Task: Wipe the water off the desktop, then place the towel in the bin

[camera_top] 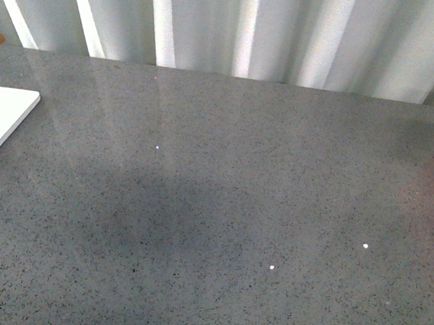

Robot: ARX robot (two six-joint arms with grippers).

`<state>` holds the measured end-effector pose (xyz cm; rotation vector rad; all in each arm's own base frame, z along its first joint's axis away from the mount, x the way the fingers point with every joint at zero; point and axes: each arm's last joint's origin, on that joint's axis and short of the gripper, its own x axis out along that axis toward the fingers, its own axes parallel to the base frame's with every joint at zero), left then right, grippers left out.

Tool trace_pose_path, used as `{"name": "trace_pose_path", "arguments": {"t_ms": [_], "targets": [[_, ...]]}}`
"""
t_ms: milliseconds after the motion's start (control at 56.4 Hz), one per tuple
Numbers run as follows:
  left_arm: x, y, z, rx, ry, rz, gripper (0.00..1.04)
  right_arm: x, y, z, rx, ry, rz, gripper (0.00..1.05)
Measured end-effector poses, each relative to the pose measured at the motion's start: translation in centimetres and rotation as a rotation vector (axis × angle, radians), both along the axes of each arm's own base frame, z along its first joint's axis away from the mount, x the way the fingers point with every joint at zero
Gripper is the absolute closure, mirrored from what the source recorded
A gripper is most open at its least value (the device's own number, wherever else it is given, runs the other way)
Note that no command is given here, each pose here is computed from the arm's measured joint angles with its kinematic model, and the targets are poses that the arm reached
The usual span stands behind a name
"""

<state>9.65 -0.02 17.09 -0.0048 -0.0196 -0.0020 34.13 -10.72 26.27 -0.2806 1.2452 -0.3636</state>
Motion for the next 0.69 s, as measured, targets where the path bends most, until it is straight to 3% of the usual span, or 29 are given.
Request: {"name": "trace_pose_path", "arguments": {"t_ms": [266,373,444,550,692], "targets": [[0.0,0.0,0.0,0.0,0.0,0.0,0.07,0.0,0.0,0.0,0.001,-0.001,0.0,0.07],[0.0,0.0,0.0,0.0,0.0,0.003,0.07,-0.7,0.8,-2.1,0.302,-0.512,0.098,0.24],[0.0,0.0,0.0,0.0,0.001,-0.001,0.07,-2.4,2.1,-3.7,0.369,-0.731,0.196,0.35],[0.0,0.0,0.0,0.0,-0.001,-0.001,0.07,-4.9,4.2,-4.1,0.299,-1.088,0.332,0.52],[0.0,0.0,0.0,0.0,0.0,0.001,0.07,-8.2,6.2,-3.9,0.256,-1.261,0.394,0.78]]}}
